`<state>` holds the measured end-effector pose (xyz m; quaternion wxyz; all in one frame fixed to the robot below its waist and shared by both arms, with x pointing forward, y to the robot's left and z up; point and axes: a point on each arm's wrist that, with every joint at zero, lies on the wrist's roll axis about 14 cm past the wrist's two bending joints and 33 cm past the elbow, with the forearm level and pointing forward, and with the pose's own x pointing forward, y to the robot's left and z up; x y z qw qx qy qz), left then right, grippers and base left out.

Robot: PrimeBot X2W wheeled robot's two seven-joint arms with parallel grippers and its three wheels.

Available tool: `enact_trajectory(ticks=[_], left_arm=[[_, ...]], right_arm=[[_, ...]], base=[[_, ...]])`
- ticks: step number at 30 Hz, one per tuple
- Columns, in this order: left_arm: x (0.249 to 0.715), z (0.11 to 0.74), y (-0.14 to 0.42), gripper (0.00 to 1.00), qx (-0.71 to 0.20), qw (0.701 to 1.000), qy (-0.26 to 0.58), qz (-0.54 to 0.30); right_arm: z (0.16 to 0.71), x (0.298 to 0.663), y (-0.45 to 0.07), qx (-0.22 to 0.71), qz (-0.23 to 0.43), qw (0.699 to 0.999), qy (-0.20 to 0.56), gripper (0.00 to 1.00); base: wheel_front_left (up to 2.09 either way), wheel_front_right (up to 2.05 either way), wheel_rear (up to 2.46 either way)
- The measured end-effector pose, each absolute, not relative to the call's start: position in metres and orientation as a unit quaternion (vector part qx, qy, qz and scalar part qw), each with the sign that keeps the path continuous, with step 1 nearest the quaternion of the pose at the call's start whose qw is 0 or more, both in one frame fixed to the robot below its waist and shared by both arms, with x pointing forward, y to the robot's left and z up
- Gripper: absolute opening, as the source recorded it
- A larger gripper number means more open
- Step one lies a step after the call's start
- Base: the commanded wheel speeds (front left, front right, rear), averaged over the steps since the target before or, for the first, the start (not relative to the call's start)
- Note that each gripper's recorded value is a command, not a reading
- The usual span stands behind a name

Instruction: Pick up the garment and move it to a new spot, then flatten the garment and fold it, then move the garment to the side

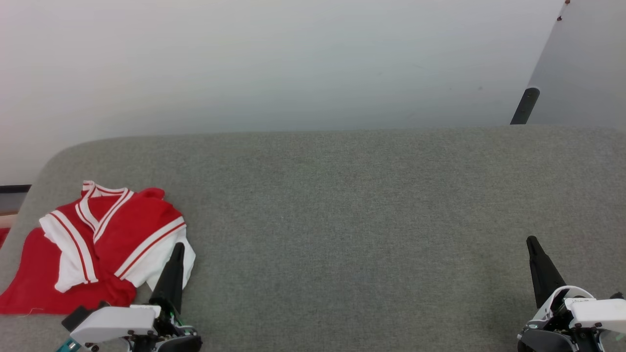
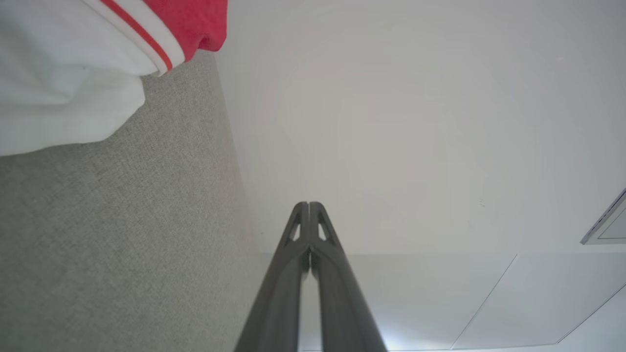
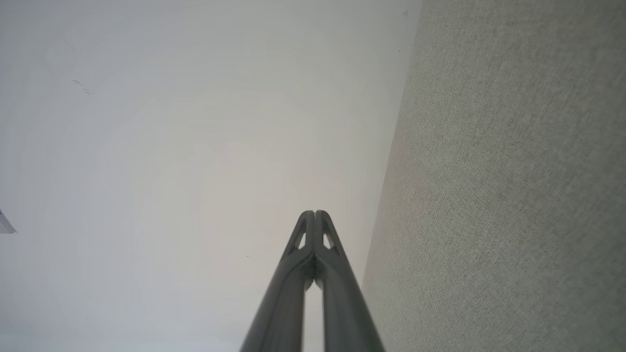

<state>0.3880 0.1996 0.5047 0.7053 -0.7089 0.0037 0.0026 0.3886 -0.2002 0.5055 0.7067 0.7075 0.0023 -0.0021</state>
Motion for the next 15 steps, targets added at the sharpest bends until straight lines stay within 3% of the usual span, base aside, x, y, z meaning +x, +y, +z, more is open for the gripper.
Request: enact_trajectory(ticks=[15], left_arm=[[0.388,0.5046,0.1996,0.0,-0.709,0.705,0.004,0.003]], right_arm=[[0.5055,0.3886,-0.2002,0.707,-0.002,0.707,0.002,0.0]], base=[[0.0,0.0,0.0]])
